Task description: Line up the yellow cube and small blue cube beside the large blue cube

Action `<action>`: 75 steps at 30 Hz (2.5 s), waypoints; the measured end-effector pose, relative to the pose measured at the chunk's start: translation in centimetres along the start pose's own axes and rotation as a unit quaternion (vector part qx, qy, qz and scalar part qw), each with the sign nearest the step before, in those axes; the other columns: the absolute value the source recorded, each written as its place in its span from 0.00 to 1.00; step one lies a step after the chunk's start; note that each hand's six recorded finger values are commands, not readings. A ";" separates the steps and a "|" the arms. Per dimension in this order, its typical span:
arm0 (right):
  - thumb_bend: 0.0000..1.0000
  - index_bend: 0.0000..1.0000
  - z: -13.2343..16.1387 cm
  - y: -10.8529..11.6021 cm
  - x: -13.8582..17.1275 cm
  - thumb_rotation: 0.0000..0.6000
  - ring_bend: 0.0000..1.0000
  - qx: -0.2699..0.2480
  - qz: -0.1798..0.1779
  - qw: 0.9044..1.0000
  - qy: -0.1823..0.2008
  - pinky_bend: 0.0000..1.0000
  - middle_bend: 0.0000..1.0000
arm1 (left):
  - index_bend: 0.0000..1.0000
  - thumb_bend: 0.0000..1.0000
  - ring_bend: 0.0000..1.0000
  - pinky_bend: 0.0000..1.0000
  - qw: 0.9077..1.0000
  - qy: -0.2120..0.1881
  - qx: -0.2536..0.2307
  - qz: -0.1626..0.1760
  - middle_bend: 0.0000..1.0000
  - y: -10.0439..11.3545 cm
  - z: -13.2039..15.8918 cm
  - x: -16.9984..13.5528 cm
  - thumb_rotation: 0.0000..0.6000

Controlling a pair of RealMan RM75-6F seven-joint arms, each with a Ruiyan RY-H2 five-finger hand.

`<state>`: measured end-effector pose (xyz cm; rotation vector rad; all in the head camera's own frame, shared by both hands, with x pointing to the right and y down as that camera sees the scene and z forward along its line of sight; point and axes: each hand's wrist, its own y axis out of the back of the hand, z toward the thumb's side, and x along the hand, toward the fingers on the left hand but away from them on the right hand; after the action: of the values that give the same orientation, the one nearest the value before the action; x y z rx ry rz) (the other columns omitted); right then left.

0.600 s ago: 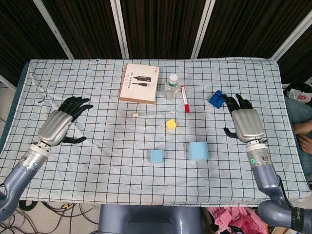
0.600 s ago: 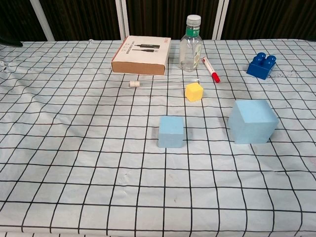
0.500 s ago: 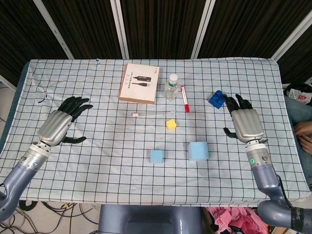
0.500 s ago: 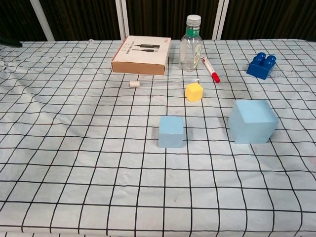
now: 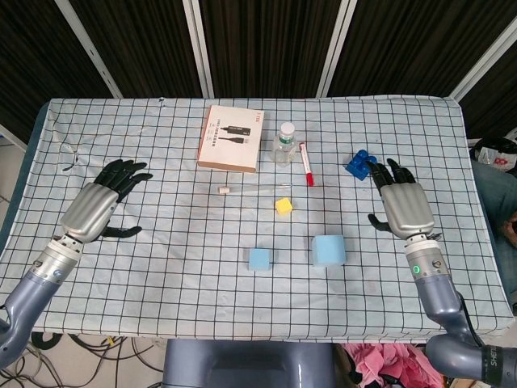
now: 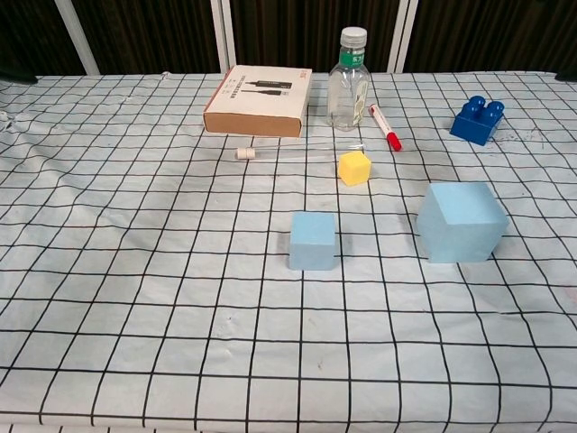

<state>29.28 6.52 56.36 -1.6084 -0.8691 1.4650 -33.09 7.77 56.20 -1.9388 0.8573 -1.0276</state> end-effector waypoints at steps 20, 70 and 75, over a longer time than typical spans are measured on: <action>0.21 0.00 4.1 -1.8 3.8 1.00 0.00 -0.011 0.092 0.994 0.062 0.13 0.10 | 0.16 0.11 0.00 0.00 0.994 0.094 0.040 0.047 0.07 0.6 -3.1 -10.4 1.00; 0.20 0.02 21.7 -14.3 2.3 1.00 0.00 -0.061 0.187 0.978 0.076 0.13 0.29 | 0.17 0.11 0.00 0.00 0.981 0.169 0.069 0.065 0.07 -2.6 -6.6 -17.4 1.00; 0.20 0.03 22.1 -14.7 2.0 1.00 0.00 -0.062 0.177 0.979 0.077 0.13 0.29 | 0.17 0.11 0.00 0.00 0.981 0.173 0.071 0.060 0.07 -2.8 -6.7 -17.4 1.00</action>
<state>7.77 17.29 67.67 -2.0211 -0.6169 1.5221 -46.19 21.30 54.93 -1.5928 1.0460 -1.3373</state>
